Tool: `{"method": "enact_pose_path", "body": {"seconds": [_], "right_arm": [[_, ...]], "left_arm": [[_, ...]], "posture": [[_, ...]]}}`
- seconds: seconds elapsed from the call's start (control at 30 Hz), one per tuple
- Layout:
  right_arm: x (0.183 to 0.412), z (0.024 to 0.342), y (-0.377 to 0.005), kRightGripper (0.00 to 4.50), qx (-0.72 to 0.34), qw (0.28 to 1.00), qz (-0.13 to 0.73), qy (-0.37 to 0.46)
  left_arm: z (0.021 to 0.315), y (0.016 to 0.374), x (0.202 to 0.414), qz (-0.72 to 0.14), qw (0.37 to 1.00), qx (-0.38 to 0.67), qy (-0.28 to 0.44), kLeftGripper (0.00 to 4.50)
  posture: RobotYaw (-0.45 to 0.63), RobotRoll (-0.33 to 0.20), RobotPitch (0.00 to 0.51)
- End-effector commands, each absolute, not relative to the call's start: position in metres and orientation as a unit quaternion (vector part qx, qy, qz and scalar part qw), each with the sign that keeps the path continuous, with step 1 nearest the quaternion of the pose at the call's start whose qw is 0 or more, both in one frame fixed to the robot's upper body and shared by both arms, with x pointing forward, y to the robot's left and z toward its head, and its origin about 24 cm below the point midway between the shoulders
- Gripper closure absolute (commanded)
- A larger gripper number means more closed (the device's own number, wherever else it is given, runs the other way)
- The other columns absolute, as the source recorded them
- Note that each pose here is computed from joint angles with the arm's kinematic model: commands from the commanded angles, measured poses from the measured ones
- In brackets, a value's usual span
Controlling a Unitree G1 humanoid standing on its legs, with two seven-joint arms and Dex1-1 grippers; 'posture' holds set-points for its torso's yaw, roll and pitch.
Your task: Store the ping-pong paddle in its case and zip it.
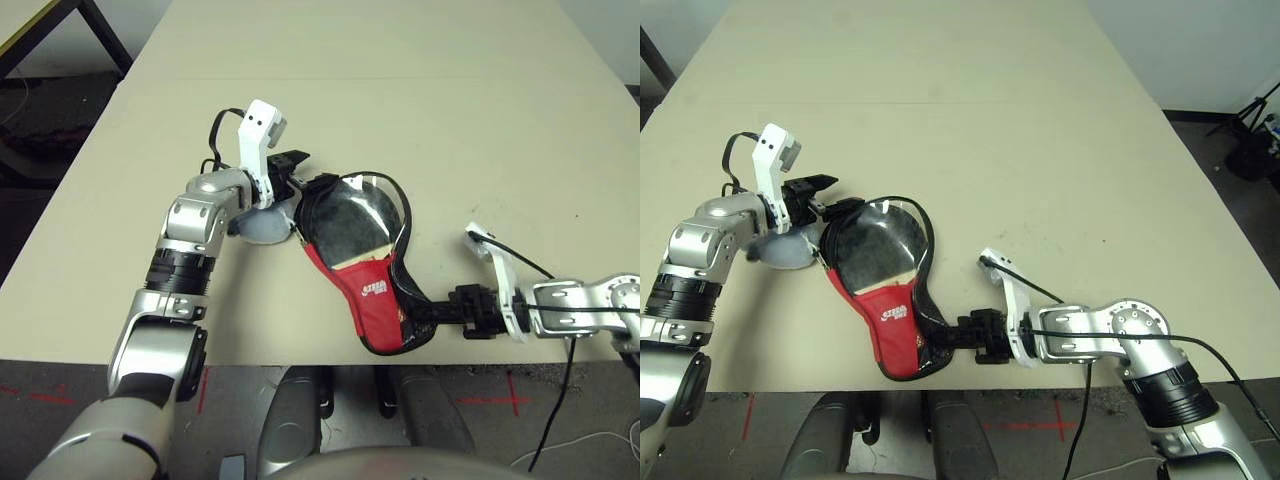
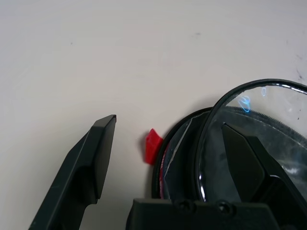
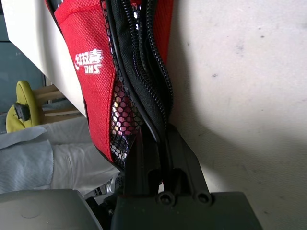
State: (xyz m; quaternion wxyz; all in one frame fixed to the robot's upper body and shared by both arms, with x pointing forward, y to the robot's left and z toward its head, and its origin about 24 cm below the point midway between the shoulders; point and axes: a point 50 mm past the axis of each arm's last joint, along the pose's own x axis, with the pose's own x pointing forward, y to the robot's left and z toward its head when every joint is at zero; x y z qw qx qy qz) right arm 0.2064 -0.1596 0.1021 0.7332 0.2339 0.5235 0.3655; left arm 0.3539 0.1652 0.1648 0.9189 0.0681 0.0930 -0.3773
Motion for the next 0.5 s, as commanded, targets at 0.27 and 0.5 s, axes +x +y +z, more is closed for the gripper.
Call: {"method": "enact_pose_path", "body": {"seconds": [0.27,0.5], "right_arm": [[0.219,0.125,-0.192,2.72,0.187,0.800,0.289,0.492],[0.244,0.176,-0.205,0.61,0.147,0.853,0.288,0.410]], "left_arm": [[0.166,0.170,0.354,-0.372,0.920,0.075,0.094,0.00],[0.170,0.177,0.356,-0.365,0.923,0.080,0.090,0.00]], "posture": [[-0.11,0.000,0.213],[-0.12,0.000,0.199]]}}
